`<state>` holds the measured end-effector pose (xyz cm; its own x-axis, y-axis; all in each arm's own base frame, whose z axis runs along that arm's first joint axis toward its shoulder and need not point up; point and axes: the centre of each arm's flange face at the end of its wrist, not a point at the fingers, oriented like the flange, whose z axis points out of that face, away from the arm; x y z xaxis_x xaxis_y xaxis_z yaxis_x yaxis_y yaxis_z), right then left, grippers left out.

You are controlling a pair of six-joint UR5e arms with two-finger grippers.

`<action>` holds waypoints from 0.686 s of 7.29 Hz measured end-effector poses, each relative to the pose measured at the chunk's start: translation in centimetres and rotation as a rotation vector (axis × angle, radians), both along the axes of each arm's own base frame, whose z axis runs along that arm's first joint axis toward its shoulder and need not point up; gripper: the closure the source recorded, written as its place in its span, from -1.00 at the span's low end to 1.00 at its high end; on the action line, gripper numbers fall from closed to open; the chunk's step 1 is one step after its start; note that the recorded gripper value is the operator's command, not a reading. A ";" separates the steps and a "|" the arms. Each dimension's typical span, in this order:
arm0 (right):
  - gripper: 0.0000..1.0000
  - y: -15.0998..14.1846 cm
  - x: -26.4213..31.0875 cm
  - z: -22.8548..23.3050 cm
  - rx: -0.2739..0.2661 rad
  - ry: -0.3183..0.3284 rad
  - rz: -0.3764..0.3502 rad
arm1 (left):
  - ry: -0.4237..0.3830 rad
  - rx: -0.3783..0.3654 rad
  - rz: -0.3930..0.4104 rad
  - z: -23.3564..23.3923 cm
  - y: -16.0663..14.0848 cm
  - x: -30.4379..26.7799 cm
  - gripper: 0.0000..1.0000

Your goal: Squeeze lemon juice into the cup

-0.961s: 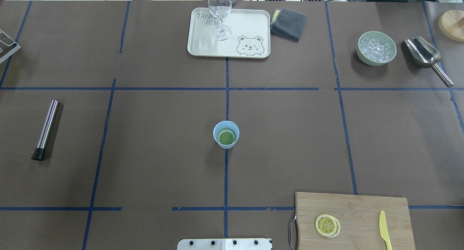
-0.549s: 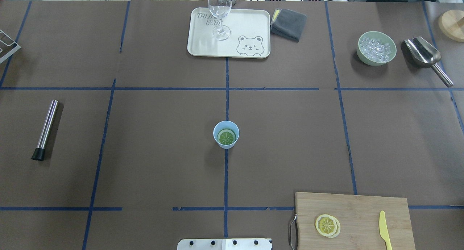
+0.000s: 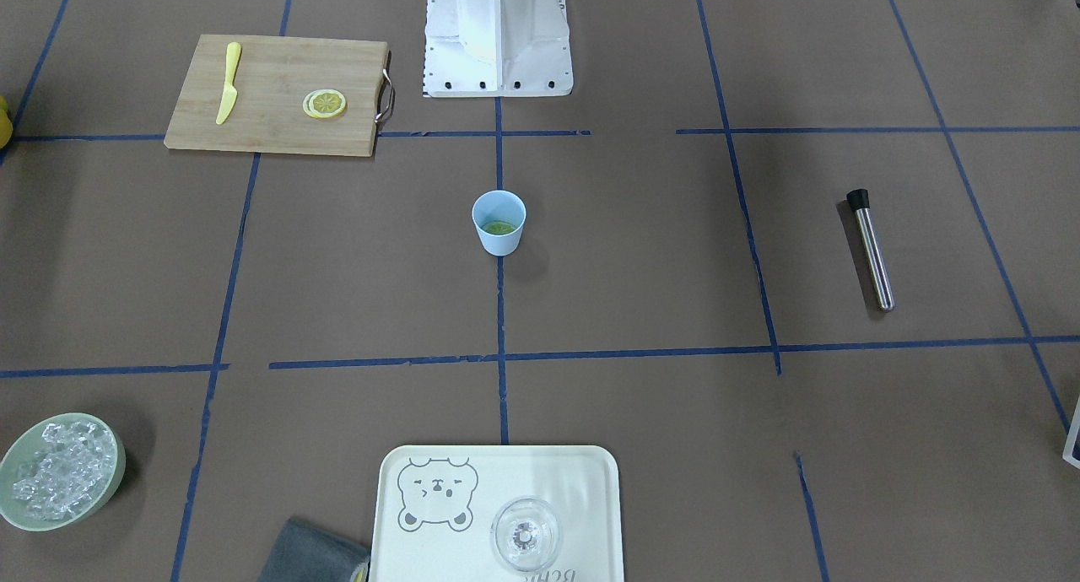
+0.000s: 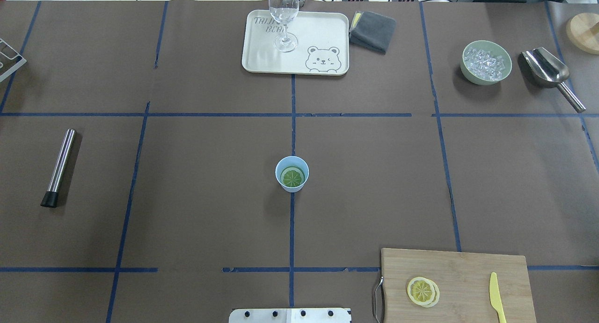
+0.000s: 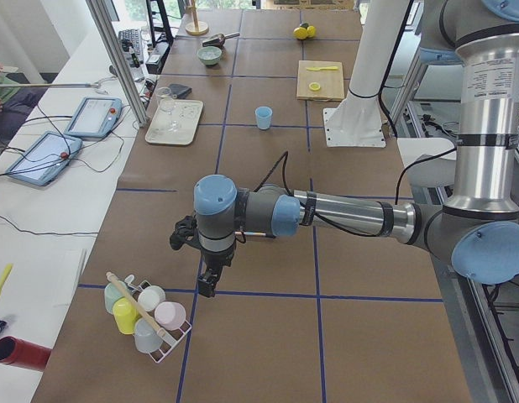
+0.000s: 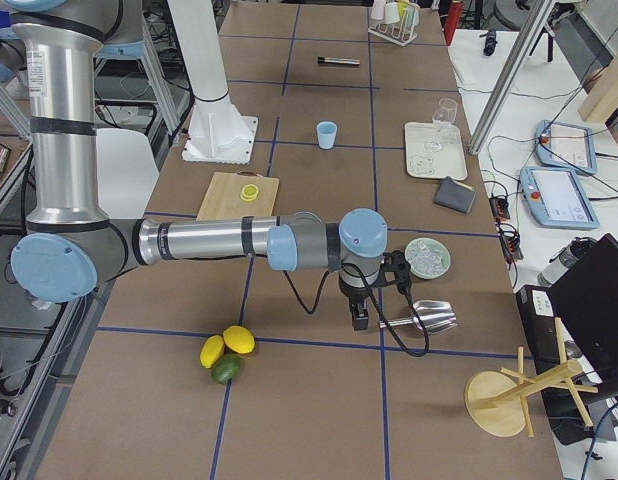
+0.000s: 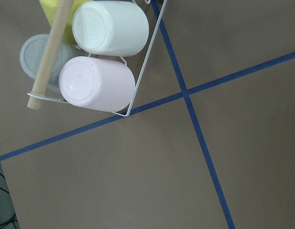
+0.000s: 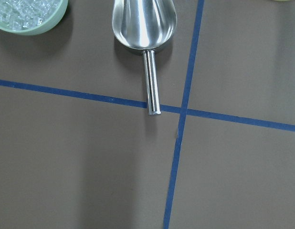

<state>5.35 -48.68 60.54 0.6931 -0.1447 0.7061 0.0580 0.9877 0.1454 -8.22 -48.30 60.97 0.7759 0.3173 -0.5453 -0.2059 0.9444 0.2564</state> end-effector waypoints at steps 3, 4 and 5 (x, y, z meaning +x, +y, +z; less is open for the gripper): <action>-1.00 0.6 0.0 0.9 -0.038 -0.002 0.011 | 0.000 0.000 -0.001 0.0 -0.1 0.0 -1.00; -1.00 1.2 0.0 1.7 -0.064 0.001 0.019 | 0.000 0.001 -0.001 -0.1 -0.1 0.0 -1.00; -1.00 1.8 0.1 2.5 -0.084 0.004 0.024 | 0.000 0.002 -0.001 -0.1 -0.1 0.0 -1.00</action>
<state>5.47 -46.84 63.02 0.6983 -0.0689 0.7125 0.0349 0.9974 0.0623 -8.21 -48.38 60.87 0.7761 0.3177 -0.5447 -0.2051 0.9440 0.2585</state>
